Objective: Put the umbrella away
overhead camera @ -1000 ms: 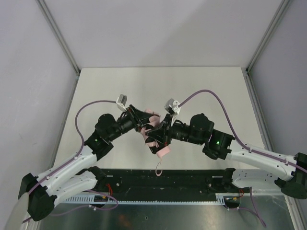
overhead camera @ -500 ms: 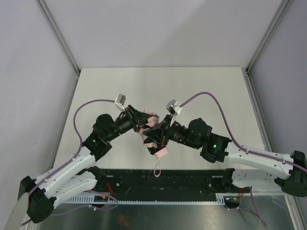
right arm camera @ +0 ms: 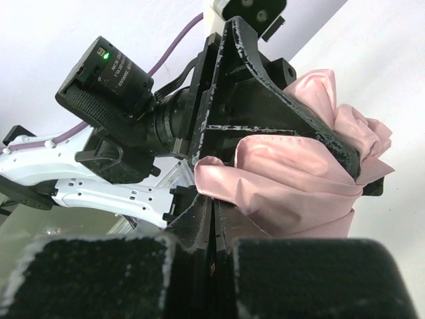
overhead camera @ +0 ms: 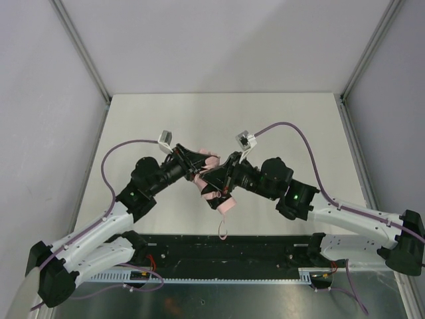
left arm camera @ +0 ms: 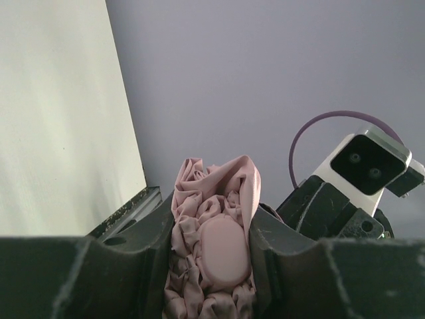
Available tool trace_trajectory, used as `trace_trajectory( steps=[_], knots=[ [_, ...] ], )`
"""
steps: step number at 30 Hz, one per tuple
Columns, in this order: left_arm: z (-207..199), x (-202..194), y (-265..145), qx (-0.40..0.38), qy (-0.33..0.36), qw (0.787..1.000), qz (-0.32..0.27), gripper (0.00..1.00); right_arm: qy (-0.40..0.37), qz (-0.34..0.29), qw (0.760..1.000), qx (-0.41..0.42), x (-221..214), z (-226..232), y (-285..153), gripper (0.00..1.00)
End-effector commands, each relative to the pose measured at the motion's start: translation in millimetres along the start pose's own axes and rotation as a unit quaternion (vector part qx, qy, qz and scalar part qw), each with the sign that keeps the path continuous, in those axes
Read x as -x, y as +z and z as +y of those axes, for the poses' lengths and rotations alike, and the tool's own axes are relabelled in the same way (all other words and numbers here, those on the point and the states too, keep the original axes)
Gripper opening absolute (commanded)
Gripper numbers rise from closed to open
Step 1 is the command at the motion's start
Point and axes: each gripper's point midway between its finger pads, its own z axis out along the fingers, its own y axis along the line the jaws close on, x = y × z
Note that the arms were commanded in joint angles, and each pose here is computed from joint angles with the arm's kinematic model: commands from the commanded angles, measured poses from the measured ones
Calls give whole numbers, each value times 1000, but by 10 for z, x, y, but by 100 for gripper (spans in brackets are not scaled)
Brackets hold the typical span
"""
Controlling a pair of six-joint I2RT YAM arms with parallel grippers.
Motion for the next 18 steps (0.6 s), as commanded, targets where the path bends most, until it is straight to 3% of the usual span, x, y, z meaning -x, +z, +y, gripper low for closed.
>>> trace_trajectory(
  steps=[1, 5, 10, 14, 18],
  knots=[
    [-340, -203, -1, -47, -7, 998, 52, 0, -52, -36, 996, 59, 74, 344, 32, 0],
    [-370, -227, 17, -38, -37, 997, 63, 0, -172, -48, 984, 4, -74, 292, 79, 0],
    [-484, -229, 11, -39, -67, 994, 72, 0, -314, -9, 946, -83, -489, -61, 232, 0],
    [-591, -152, 23, -38, -68, 995, 60, 0, -367, 38, 921, -127, -916, -289, 291, 0],
    [-680, -80, 45, -40, -75, 995, 51, 0, -369, 100, 912, -148, -1363, -520, 280, 0]
  ],
)
